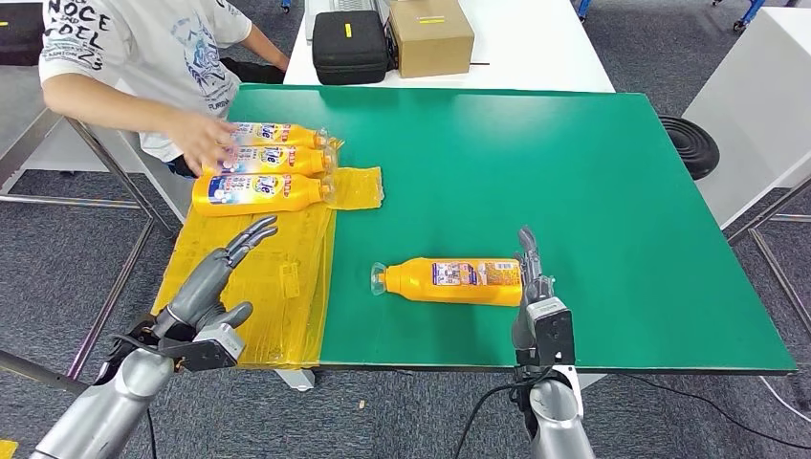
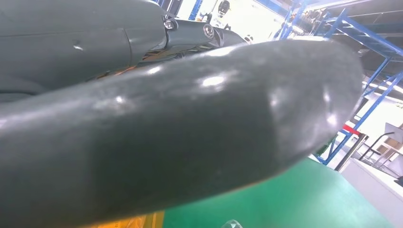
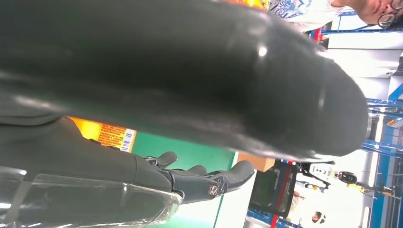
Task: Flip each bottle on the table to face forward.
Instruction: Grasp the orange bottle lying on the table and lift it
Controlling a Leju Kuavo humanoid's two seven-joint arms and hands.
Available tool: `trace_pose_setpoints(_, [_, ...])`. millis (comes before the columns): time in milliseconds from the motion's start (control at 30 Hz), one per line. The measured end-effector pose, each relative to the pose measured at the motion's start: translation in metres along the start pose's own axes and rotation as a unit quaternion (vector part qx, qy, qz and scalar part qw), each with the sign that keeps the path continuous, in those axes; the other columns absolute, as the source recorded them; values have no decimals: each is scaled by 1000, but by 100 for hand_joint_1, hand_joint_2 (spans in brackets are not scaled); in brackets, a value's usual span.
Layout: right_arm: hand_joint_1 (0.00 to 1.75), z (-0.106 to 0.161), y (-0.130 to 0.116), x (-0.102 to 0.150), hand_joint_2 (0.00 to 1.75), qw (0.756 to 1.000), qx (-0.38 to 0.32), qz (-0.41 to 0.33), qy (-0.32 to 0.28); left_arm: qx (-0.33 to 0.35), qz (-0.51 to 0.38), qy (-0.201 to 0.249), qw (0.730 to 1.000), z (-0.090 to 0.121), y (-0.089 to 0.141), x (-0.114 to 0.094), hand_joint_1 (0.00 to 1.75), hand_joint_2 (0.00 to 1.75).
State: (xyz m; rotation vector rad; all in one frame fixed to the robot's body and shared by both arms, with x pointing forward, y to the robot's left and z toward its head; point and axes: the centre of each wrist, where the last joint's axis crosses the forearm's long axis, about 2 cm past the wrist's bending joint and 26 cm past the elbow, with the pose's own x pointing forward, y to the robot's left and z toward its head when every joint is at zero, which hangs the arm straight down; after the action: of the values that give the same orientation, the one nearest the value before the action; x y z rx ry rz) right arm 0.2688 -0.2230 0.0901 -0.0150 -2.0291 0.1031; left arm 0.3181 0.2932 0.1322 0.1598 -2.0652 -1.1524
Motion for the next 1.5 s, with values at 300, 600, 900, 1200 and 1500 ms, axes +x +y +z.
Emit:
trace_pose_setpoints(300, [0,-24,-22,0,175,966,80,238,67,156,67,58,984,16,-15,3,0,175])
trace_pose_setpoints(600, [0,-129,-57,-13,175,850,283,417,152,248,105,126,955,29,-47,14,0,175])
trace_pose_setpoints(900, [0,-205,-60,1,175,803,326,470,169,280,129,143,940,34,-61,15,0,175])
trace_pose_setpoints(1200, [0,-205,-53,-4,175,789,361,464,178,286,127,147,938,32,-65,14,0,175])
trace_pose_setpoints(1500, [0,-202,-39,-5,175,815,382,414,134,302,105,147,936,35,-66,24,0,175])
